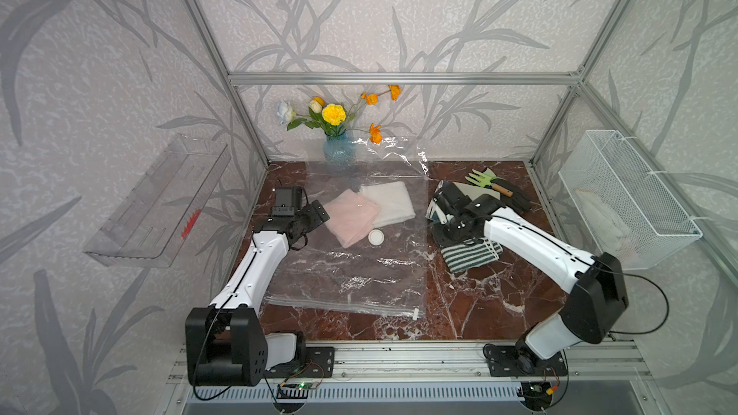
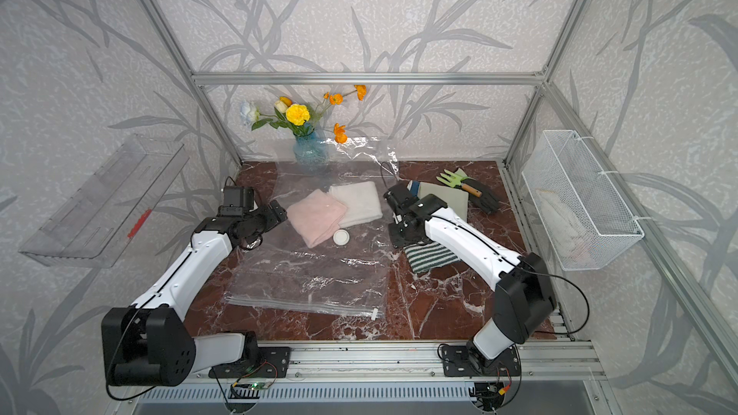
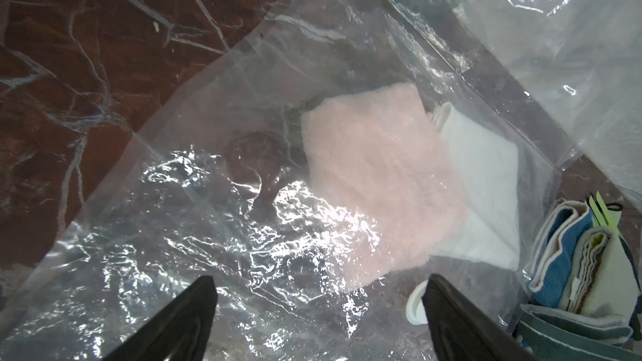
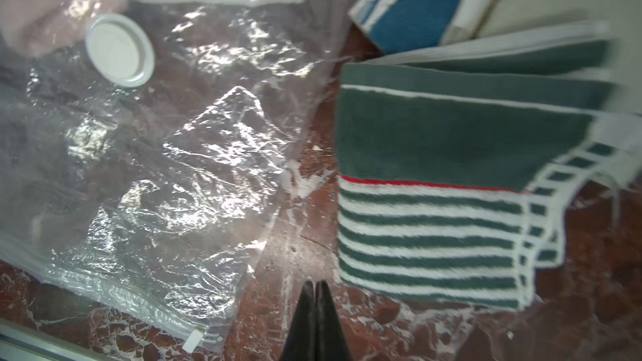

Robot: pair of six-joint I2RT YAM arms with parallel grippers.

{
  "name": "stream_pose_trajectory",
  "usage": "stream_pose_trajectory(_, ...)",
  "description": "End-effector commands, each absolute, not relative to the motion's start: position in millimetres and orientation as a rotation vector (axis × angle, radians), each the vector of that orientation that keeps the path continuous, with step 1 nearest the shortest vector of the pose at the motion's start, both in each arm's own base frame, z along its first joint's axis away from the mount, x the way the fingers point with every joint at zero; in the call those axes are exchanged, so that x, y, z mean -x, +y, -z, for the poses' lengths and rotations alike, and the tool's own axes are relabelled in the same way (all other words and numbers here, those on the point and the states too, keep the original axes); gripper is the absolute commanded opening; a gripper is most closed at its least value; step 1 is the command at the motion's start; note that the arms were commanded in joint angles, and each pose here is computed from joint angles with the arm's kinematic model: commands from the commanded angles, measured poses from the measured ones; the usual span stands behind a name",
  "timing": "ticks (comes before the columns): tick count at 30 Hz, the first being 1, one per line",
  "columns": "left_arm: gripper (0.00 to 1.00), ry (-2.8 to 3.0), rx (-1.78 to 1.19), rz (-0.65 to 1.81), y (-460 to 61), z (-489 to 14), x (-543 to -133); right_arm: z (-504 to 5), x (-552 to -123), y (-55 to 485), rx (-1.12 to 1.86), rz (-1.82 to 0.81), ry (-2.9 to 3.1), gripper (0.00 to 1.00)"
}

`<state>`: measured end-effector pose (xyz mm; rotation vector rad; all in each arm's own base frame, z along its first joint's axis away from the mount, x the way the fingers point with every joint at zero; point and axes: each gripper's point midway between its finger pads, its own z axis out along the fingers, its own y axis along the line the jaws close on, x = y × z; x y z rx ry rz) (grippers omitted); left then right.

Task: Place the folded towel into the vacuum bag
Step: Adjust the vacuum bag at the center of the board.

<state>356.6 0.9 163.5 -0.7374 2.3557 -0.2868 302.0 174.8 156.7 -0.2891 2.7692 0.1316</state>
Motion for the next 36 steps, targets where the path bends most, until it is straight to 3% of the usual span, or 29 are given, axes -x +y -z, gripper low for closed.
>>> stream_pose_trajectory(1, 0.94, 2.387, 0.785, 0.155, 25, -159, -351, -135, -281, 125, 0.150, -0.085, 2.897, 0.00)
stream_pose_trajectory(3, 0.94, 2.381, 0.848, 0.116, 41, -152, -350, -133, -284, 150, 0.122, -0.330, 2.863, 0.02)
stream_pose_trajectory(6, 0.94, 2.365, 0.875, 0.181, 40, -150, -358, -132, -291, 200, 0.123, -0.573, 2.799, 0.23)
stream_pose_trajectory(9, 0.94, 2.352, 0.836, 0.320, 20, -154, -370, -117, -299, 238, 0.186, -0.587, 2.802, 0.45)
stream_pose_trajectory(11, 0.94, 2.379, 0.787, 0.340, 8, -154, -372, -96, -305, 242, 0.152, -0.525, 2.859, 0.55)
stream_pose_trajectory(15, 0.94, 2.441, 0.752, 0.323, -3, -139, -364, -60, -320, 244, 0.075, -0.458, 2.891, 0.66)
stream_pose_trajectory(20, 0.94, 2.446, 0.758, 0.333, -4, -132, -363, -39, -330, 260, 0.074, -0.512, 2.921, 0.69)
stream_pose_trajectory(26, 0.94, 2.453, 0.760, 0.371, -10, -127, -363, -23, -339, 266, -0.002, -0.535, 2.903, 0.59)
stream_pose_trajectory(28, 0.94, 2.451, 0.758, 0.367, -10, -128, -363, -18, -341, 268, -0.006, -0.527, 2.901, 0.46)
stream_pose_trajectory(32, 0.94, 2.418, 0.737, 0.362, -8, -147, -366, -32, -343, 278, 0.075, -0.578, 2.870, 0.09)
stream_pose_trajectory(34, 0.94, 2.390, 0.725, 0.332, -2, -164, -367, -59, -340, 284, 0.181, -0.579, 2.836, 0.00)
stream_pose_trajectory(36, 0.94, 2.343, 0.717, 0.302, 5, -183, -368, -88, -332, 280, 0.258, -0.563, 2.810, 0.00)
